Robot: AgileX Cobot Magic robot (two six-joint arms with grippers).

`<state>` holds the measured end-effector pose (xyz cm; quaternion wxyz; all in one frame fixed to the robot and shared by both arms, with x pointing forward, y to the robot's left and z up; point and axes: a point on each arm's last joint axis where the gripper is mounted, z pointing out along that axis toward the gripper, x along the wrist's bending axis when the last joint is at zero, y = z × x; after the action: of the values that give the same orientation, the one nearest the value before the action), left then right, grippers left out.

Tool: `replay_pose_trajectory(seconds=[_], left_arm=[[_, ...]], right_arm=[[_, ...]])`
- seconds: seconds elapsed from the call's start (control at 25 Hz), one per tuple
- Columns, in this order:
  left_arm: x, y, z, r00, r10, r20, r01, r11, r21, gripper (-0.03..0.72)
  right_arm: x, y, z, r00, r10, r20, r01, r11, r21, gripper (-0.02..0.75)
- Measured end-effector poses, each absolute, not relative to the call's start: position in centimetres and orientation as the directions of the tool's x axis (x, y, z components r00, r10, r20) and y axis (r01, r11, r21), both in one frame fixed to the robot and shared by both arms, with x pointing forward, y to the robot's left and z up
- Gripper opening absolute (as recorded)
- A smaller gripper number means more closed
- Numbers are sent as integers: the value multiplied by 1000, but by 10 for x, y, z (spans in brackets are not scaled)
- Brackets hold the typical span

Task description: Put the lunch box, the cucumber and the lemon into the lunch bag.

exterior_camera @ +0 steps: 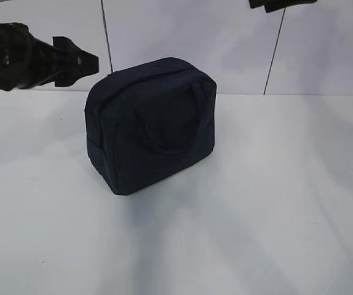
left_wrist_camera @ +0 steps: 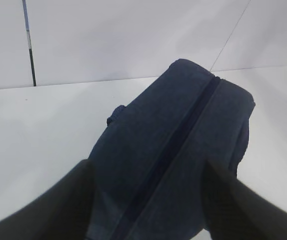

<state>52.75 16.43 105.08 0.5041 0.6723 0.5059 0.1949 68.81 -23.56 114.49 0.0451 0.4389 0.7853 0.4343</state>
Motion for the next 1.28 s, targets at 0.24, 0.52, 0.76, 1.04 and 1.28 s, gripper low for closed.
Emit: replay_pose_trajectory(seconds=[0.24,0.52,0.76,1.04,1.28], left_arm=[[529,188,1046,562,813,-154,480,-169,861,470],[532,212,1068,592,805,-18,431,-298,852,468],[528,239,1106,537,841,70,423,-341,840,468],[507,255,1130,475,876,78,499,-341,796,468],[480,257,1150,454,890,34,500,-286,818,468]], right_arm=[[670,-235,1174,-623,733,274,611,236,756,371],[645,-223,1198,-617,770,162,583,310,751,370],[620,-224,1209,-580,806,119,607,329,723,370],[584,-231,1195,-537,834,129,673,330,662,368],[543,-238,1182,-508,857,84,624,300,721,368]])
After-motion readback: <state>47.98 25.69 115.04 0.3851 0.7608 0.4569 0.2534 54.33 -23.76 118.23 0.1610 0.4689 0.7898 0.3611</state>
